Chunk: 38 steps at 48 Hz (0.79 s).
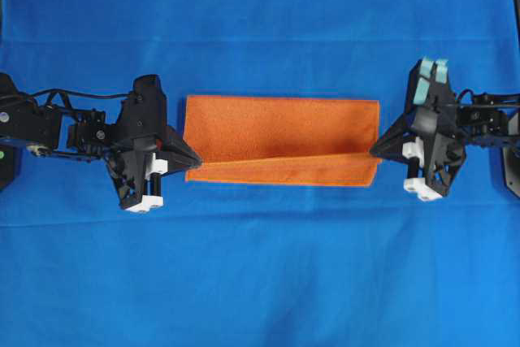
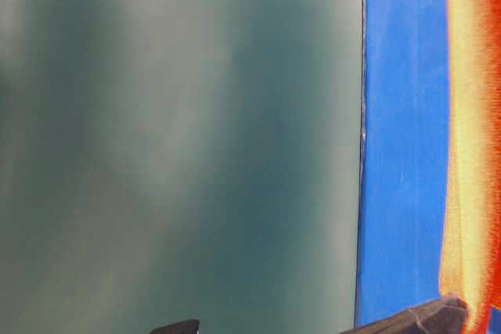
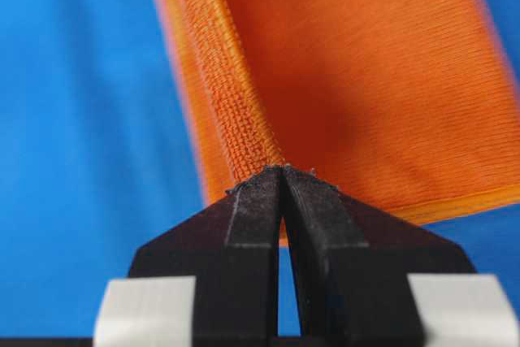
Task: Fold the orange towel.
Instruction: 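Lay the far edge onto the near edge and release both grippers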
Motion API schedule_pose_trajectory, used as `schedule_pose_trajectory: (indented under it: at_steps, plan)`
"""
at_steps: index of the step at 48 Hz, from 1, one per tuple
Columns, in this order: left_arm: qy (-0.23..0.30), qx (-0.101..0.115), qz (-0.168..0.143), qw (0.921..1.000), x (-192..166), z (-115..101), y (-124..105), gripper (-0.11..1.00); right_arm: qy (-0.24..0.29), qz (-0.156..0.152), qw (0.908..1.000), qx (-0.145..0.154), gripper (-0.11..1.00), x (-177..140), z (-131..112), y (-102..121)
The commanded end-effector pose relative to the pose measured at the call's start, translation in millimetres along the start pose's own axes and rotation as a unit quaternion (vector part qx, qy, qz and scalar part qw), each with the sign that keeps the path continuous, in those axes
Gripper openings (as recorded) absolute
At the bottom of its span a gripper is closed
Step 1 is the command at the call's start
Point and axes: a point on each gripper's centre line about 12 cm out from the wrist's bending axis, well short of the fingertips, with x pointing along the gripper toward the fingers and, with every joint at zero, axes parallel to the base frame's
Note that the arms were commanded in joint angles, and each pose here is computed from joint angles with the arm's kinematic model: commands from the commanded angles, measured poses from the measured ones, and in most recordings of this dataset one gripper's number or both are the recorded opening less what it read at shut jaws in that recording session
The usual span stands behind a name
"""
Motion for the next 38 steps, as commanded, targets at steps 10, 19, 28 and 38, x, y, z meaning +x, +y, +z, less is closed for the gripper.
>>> schedule_pose_trajectory:
  at_steps: [10,19,28,38]
  plan:
    - [-0.005,0.004,-0.004,1.0000,6.0,4.3,-3.8,0.01,0.006,-0.002,1.0000,0.004,0.02,9.2,2.3,1.9]
    - [-0.013,0.004,-0.003,0.9999,17.7,5.9,-2.5,0.01,0.005,-0.005,1.0000,0.006,0.02,15.4,2.1,0.7]
    - [-0.009,0.004,-0.001,1.0000,18.9,3.9,-1.1,0.01,0.005,-0.005,0.9999,0.013,0.02,16.9,3.9,1.3]
    - [-0.009,0.001,-0.001,1.0000,17.5,3.9,-1.1,0.30,0.003,-0.003,0.9999,0.016,0.06,16.9,5.7,3.3]
